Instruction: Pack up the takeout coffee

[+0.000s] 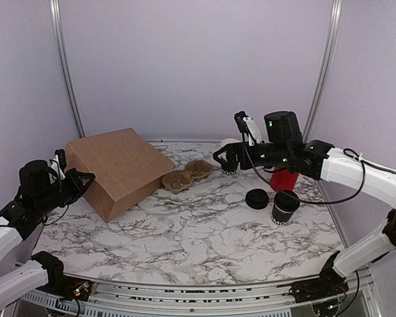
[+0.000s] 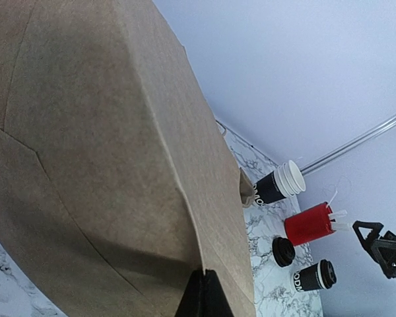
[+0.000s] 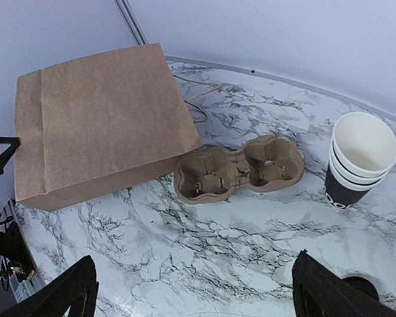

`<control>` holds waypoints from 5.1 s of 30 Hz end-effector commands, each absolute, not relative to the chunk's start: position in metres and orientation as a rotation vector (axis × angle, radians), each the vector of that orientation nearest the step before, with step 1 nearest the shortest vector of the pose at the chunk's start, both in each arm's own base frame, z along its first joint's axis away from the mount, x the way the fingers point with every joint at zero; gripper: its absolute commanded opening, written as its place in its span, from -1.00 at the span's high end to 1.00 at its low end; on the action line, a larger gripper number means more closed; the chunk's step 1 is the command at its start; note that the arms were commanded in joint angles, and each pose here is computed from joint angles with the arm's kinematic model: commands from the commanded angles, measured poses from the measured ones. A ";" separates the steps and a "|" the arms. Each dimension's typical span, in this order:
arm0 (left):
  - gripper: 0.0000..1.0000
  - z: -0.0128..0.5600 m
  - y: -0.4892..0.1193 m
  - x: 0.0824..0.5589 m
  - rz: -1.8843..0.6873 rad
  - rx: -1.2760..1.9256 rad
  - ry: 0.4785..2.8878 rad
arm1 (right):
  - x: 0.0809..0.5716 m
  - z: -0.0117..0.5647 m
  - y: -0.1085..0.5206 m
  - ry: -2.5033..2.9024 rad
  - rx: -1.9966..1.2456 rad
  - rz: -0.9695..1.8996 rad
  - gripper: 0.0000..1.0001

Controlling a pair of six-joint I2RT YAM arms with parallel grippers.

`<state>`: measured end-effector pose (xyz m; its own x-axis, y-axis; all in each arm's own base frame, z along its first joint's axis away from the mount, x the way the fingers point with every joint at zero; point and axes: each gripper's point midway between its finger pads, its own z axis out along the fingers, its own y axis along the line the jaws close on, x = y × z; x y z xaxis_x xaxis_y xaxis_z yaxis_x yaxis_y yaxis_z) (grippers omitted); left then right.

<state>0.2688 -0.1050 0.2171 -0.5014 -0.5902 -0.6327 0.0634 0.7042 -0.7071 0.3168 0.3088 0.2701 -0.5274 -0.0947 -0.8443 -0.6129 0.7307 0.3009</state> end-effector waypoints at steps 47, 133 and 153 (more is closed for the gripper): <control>1.00 0.335 -0.184 0.203 -1.297 0.317 1.738 | 0.308 0.255 0.352 1.916 -0.619 1.424 -0.81; -0.67 0.242 -0.021 0.245 -0.341 -0.717 1.988 | 0.304 0.350 0.412 1.829 -0.876 0.663 -0.91; -0.70 0.227 -0.032 0.231 -0.402 -0.732 2.101 | 0.488 0.129 0.401 2.173 -1.000 0.340 -0.74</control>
<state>0.2433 -0.0312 0.2291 -0.4169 -0.6574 -0.6276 -0.3641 0.7535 -0.5474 0.4936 0.3973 0.1454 -0.4515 -0.5121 -0.7306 -0.7209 0.6919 -0.0394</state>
